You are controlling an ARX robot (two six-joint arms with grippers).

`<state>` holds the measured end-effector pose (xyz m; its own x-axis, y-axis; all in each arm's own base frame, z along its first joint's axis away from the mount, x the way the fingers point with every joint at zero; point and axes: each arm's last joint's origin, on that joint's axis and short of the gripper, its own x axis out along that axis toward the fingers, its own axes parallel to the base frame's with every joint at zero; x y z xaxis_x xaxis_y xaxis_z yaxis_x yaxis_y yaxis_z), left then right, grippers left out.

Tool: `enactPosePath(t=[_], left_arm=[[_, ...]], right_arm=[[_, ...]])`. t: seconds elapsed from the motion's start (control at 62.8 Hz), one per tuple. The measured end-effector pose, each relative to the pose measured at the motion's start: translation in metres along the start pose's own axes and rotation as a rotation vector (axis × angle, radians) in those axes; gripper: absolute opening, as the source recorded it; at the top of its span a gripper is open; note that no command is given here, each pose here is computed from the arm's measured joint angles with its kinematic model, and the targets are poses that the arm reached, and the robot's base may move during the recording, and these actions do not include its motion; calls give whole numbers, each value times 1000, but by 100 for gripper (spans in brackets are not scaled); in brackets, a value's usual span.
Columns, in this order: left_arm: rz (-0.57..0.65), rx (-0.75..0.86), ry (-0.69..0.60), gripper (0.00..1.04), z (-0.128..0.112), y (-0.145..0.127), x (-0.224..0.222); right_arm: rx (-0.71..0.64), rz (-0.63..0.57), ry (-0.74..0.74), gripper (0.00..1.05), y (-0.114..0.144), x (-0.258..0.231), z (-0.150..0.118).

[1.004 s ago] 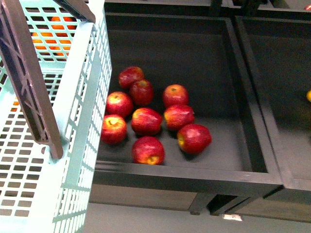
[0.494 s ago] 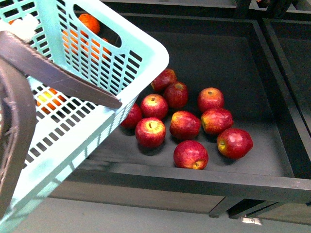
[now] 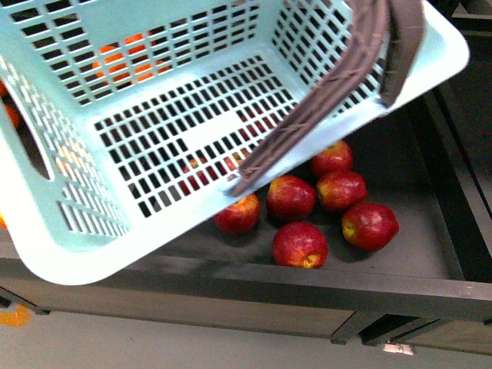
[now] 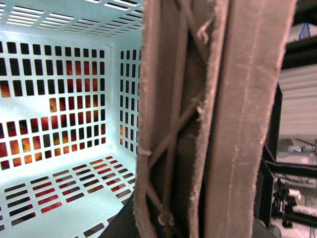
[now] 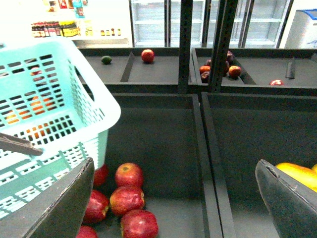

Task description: Pick mango and avocado into basket

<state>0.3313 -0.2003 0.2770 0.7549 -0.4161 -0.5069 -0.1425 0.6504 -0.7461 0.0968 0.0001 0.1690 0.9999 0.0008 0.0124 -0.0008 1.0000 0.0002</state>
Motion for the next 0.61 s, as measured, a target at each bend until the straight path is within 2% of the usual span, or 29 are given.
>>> enactPosePath(t=[0.175,0.35,0.605], left_arm=[[-44,67,112,15,-24,-23,6],[-71,109,160,15,-43,-32,3],[-78,138,183,15,-51,-36,0]], right_arm=[[0,0,0,96,0,0,0],[0,0,0,96,0,0,0],[0,0,0,96,0,0,0]])
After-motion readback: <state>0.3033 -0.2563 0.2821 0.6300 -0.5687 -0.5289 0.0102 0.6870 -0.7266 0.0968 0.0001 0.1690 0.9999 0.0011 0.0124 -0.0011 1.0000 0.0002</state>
